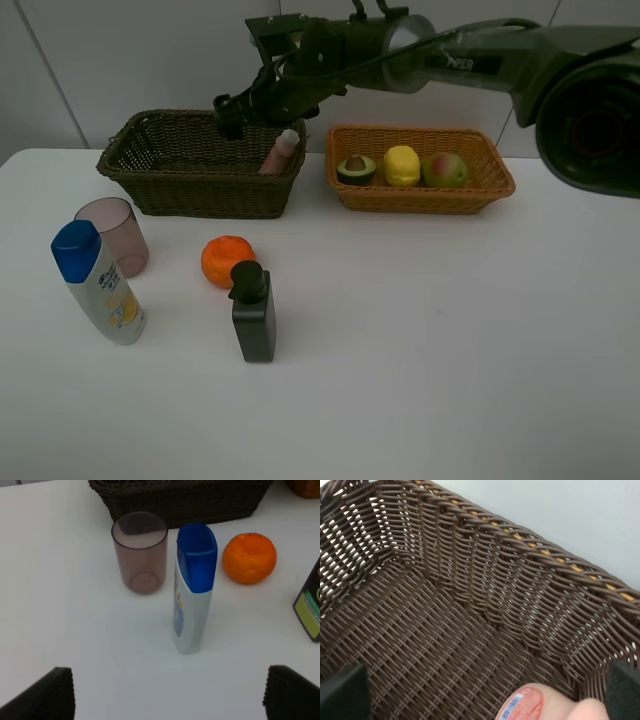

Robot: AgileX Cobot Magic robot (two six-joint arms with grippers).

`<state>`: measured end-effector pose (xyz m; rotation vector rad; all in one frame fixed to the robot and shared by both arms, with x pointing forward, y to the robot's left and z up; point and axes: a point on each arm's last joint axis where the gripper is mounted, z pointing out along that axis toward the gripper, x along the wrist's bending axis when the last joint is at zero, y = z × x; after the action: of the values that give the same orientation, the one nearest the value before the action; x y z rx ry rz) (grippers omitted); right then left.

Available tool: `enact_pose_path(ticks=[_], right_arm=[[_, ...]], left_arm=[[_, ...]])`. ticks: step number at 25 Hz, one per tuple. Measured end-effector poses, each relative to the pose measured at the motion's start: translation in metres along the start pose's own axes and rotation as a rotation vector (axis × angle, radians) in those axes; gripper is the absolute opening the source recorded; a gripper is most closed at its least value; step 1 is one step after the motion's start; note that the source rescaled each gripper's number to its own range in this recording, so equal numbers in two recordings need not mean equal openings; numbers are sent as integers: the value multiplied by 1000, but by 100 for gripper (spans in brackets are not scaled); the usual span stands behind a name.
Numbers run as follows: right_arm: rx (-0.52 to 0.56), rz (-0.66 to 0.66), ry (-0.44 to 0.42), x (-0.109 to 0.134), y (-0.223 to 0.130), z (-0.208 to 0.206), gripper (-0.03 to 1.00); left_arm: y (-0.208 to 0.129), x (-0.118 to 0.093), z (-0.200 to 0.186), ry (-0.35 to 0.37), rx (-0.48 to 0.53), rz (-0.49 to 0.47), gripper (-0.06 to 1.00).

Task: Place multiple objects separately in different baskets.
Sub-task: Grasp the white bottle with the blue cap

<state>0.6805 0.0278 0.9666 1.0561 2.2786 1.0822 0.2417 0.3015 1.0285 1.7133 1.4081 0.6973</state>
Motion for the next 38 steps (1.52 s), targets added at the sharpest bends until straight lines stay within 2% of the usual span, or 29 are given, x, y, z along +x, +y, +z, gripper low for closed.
enact_pose_path(ticks=[11, 20, 27, 32, 33, 38], right_arm=[[34, 6, 6, 0, 2, -7, 100], [63, 37, 18, 1, 30, -55, 100], [173, 91, 27, 2, 38, -89, 100], [282, 122, 27, 5, 31, -98, 100], [332, 120, 4, 8, 28, -101, 100], [397, 85, -99, 30, 27, -115, 100]], left_arm=[[0, 0, 0, 0, 0, 0, 100], [0, 0, 0, 0, 0, 0, 100], [0, 0, 0, 0, 0, 0, 100], [0, 0, 0, 0, 0, 0, 100], [0, 0, 0, 0, 0, 0, 100], [0, 0, 0, 0, 0, 0, 100]])
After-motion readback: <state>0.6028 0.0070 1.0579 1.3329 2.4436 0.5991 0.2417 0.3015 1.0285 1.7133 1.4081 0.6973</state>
